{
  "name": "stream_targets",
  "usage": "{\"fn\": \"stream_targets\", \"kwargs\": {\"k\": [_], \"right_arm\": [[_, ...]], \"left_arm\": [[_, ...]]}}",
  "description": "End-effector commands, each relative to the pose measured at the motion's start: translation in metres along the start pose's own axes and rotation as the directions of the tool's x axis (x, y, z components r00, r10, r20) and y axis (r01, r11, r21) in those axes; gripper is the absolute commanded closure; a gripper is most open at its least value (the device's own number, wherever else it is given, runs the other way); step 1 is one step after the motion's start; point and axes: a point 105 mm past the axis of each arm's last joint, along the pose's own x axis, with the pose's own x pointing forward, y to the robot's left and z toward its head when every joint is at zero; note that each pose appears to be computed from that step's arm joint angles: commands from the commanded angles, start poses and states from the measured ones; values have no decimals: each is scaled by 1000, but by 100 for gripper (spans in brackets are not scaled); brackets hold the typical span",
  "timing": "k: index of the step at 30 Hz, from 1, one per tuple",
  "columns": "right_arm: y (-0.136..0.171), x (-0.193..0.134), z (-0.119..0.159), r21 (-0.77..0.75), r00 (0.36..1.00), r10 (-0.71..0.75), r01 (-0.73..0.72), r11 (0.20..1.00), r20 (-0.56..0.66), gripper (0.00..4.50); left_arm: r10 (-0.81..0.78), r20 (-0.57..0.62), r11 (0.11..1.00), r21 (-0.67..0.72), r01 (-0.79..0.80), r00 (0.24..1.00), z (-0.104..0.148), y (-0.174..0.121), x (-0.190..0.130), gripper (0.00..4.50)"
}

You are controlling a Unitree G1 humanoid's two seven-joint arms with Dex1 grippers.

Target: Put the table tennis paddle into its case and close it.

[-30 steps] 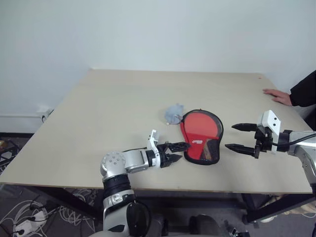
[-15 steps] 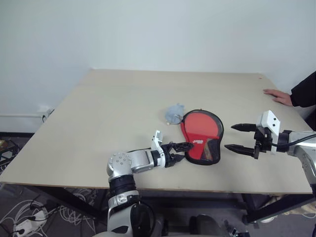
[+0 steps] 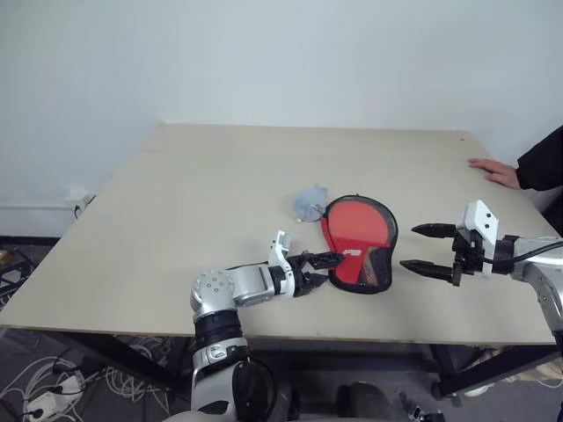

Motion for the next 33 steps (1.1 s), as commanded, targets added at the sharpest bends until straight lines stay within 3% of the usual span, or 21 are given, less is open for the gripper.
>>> {"fn": "stream_targets", "kwargs": {"k": [1, 8, 24, 33], "right_arm": [[-3, -5, 13, -34, 999, -18, 20, 999, 43, 0], [-4, -5, 13, -32, 999, -20, 21, 999, 46, 0], [-3, -4, 12, -30, 999, -9, 10, 999, 43, 0], [0, -1, 12, -25, 999, -1, 2, 1000, 46, 0]], "left_arm": [[14, 20, 1000, 13, -14, 1000, 4, -13, 8, 3], [41, 21, 999, -10, -41, 999, 3, -5, 9, 3], [-53, 93, 991, -118, 64, 994, 13, -20, 35, 3], [-31, 42, 998, -53, 34, 999, 13, -26, 32, 3]]}}
